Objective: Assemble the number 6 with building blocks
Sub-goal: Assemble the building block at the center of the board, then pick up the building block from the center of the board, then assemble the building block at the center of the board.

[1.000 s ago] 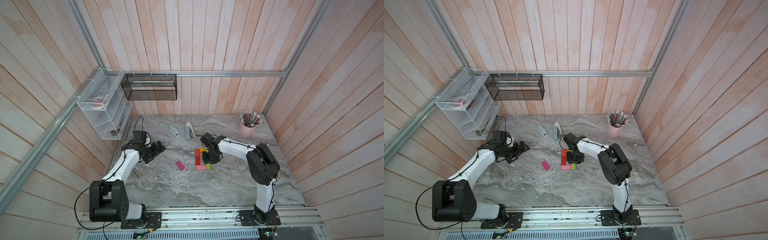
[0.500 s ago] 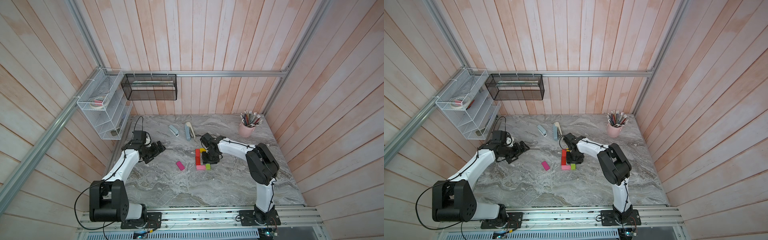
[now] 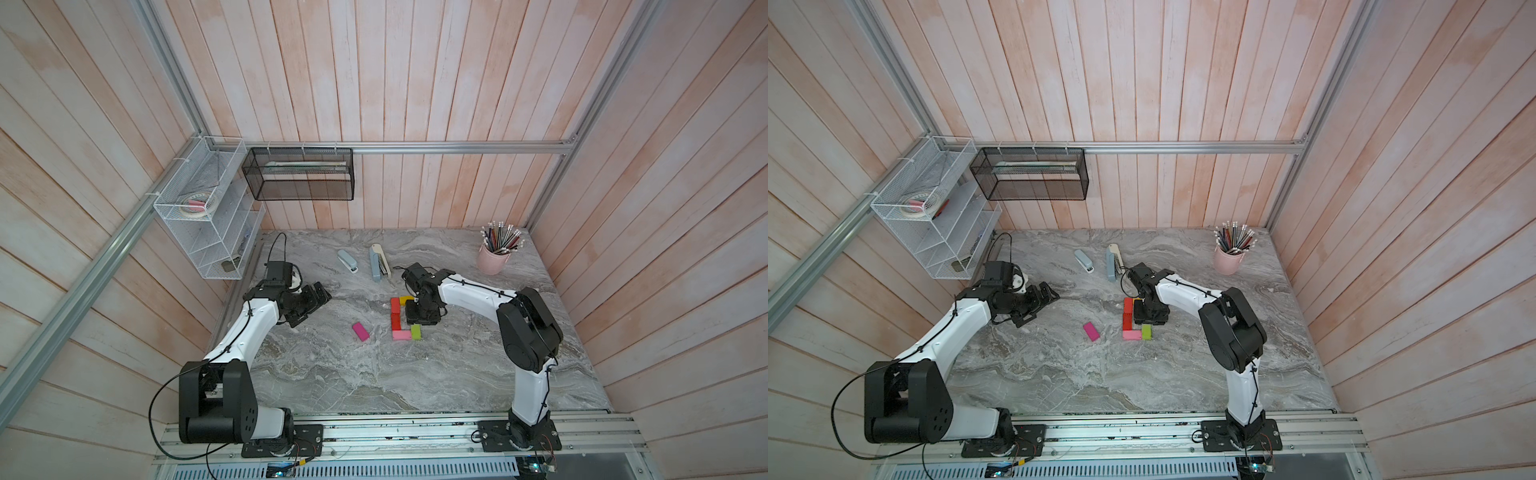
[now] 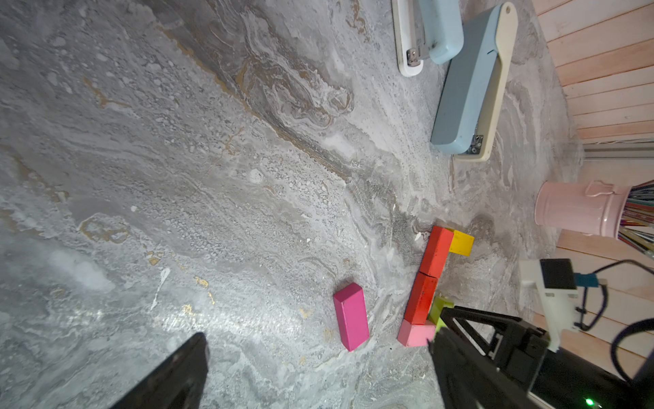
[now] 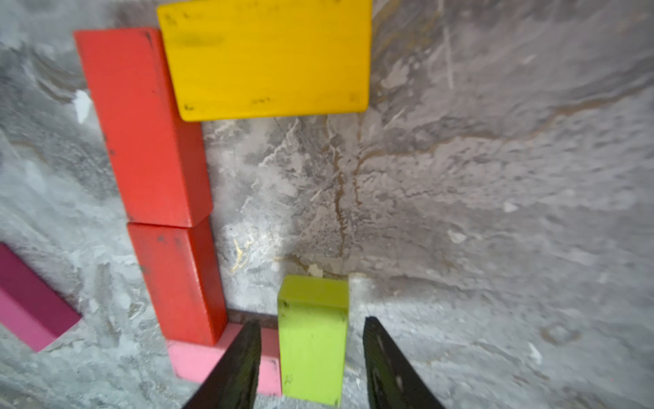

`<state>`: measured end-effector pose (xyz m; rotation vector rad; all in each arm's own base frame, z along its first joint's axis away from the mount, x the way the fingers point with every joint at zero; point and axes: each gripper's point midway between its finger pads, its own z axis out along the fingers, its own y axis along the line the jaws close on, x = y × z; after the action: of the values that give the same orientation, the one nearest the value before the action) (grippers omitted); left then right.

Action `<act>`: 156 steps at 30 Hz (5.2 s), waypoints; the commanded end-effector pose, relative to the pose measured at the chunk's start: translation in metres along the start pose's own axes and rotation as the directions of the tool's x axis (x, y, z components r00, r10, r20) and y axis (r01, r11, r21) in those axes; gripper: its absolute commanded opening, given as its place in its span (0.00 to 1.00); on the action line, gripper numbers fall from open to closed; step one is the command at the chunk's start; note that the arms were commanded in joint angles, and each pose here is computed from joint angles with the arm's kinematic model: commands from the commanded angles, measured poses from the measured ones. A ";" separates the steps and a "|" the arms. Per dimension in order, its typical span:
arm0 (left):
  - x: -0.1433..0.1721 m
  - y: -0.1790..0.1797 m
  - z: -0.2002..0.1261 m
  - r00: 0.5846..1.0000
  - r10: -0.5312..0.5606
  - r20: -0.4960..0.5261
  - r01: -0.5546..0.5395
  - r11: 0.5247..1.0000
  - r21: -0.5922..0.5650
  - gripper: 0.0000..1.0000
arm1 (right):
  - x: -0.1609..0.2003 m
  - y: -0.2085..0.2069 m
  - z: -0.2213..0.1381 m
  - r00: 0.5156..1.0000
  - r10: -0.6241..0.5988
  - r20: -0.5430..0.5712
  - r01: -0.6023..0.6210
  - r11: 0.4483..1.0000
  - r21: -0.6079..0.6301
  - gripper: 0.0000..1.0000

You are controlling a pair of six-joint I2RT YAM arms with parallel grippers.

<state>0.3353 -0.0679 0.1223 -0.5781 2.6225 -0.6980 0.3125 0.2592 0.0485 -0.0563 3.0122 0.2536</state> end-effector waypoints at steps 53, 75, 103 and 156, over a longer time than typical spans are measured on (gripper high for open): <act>-0.013 0.011 -0.010 0.998 -0.033 0.062 0.030 0.999 0.034 1.00 | 0.033 0.158 0.026 0.734 0.613 -0.293 -0.606 0.785 0.125 0.86; -0.005 0.013 -0.009 0.999 -0.002 0.044 0.000 1.000 0.031 1.00 | 0.037 0.164 0.056 0.722 0.623 -0.301 -0.618 0.776 0.125 0.82; -0.001 0.015 -0.011 0.999 -0.003 0.048 0.002 1.000 0.032 1.00 | 0.038 0.163 0.068 0.764 0.581 -0.279 -0.571 0.811 0.126 0.63; -0.005 0.023 -0.002 1.000 -0.020 0.021 0.020 1.000 -0.009 1.00 | -0.031 0.028 -0.032 0.997 0.054 0.047 -0.058 0.995 0.079 0.65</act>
<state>0.3263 -0.0494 0.1085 -0.6302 2.6116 -0.6973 0.3318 0.2881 0.0770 0.0524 3.0220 0.1175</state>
